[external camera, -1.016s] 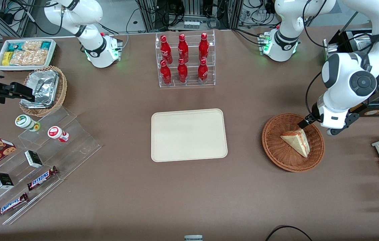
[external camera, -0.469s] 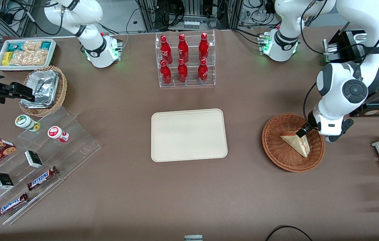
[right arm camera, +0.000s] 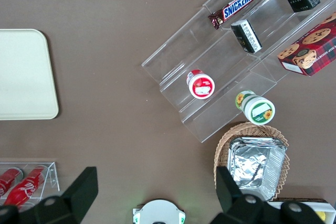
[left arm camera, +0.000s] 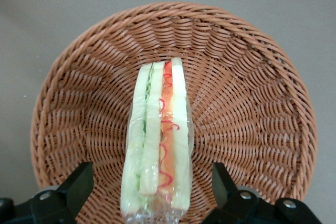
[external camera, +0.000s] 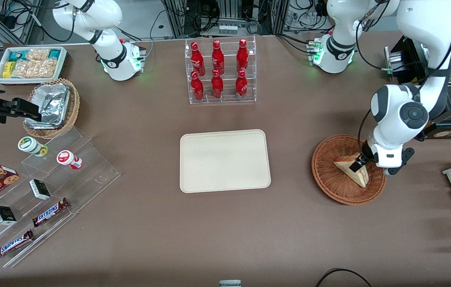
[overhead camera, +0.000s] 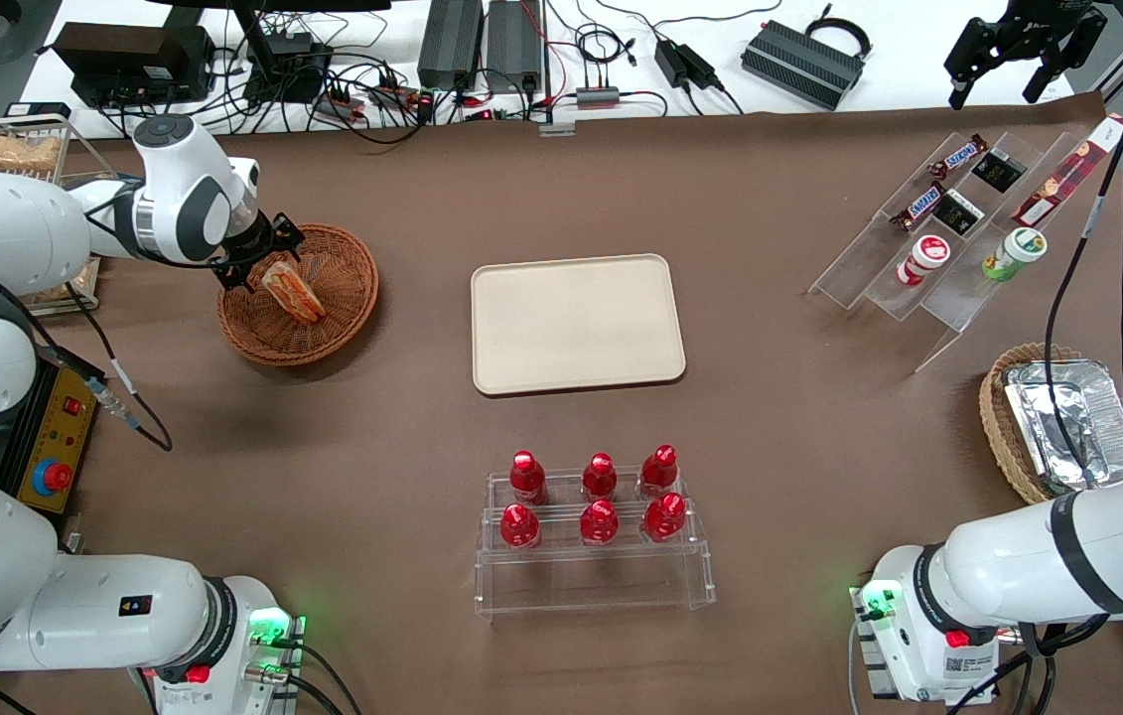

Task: Place sandwich from basket to tray
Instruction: 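Close the left gripper on the sandwich's crust edge, then lift the sandwich and carry it over the cream tray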

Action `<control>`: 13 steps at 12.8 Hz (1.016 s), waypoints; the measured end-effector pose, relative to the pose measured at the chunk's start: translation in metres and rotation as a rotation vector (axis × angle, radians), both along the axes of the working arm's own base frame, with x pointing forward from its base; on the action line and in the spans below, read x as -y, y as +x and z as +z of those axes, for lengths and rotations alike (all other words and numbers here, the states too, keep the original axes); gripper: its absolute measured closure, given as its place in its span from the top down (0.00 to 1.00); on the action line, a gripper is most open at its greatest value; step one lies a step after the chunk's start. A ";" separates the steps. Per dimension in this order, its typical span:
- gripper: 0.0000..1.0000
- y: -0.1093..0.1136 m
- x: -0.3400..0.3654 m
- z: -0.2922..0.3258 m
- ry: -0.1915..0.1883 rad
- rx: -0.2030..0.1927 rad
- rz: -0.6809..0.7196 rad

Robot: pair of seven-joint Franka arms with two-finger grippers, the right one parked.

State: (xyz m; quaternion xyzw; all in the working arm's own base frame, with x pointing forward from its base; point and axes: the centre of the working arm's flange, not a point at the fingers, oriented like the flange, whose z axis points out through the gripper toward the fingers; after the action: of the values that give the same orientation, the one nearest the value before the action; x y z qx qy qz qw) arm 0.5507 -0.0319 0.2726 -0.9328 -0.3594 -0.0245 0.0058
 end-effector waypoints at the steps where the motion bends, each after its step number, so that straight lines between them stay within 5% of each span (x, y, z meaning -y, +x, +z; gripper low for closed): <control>1: 1.00 0.000 0.000 -0.005 -0.001 -0.004 0.001; 3: 0.93 0.000 0.001 -0.010 -0.001 -0.012 0.001; 6: 0.57 0.000 0.001 -0.012 -0.001 -0.014 0.004; 9: 0.30 0.006 0.002 -0.004 0.001 -0.006 0.003; 13: 0.22 0.037 0.018 0.056 0.050 -0.106 -0.037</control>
State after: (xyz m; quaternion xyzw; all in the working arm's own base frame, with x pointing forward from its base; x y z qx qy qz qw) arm 0.5872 -0.0499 0.3285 -0.9389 -0.3405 0.0157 0.0478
